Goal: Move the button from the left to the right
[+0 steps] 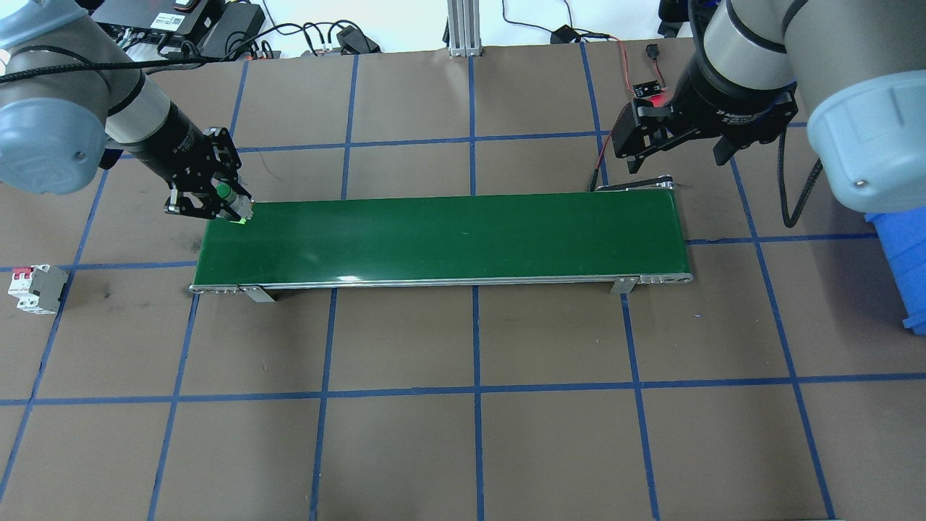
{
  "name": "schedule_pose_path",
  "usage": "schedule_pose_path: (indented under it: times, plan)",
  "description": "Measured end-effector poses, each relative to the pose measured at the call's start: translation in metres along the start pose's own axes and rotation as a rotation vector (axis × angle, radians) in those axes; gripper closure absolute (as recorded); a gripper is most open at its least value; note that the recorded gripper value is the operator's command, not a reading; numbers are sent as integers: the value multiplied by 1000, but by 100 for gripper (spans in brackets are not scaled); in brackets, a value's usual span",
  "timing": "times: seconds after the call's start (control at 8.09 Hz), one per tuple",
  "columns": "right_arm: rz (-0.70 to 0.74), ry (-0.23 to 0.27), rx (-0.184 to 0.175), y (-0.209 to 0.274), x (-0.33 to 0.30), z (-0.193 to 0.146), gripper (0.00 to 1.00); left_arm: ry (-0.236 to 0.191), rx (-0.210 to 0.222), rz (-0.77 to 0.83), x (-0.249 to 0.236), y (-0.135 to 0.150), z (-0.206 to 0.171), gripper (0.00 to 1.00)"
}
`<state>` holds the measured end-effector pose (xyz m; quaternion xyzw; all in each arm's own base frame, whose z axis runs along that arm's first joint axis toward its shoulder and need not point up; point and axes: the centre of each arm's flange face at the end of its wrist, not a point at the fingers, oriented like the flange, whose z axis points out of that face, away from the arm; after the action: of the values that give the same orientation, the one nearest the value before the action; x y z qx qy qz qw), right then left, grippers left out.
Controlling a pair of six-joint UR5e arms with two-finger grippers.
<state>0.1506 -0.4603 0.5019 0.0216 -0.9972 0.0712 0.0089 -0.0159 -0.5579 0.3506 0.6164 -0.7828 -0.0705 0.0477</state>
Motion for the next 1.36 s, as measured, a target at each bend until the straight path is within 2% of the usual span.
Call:
schedule_pose_path:
  times: [0.37,1.36]
  plan:
    - [0,0,-2,0,0,1,0,32,16,21,-6,0,28,89]
    - [0,1,-4,0,0,1,0,17,5,58,-11,-8,64,89]
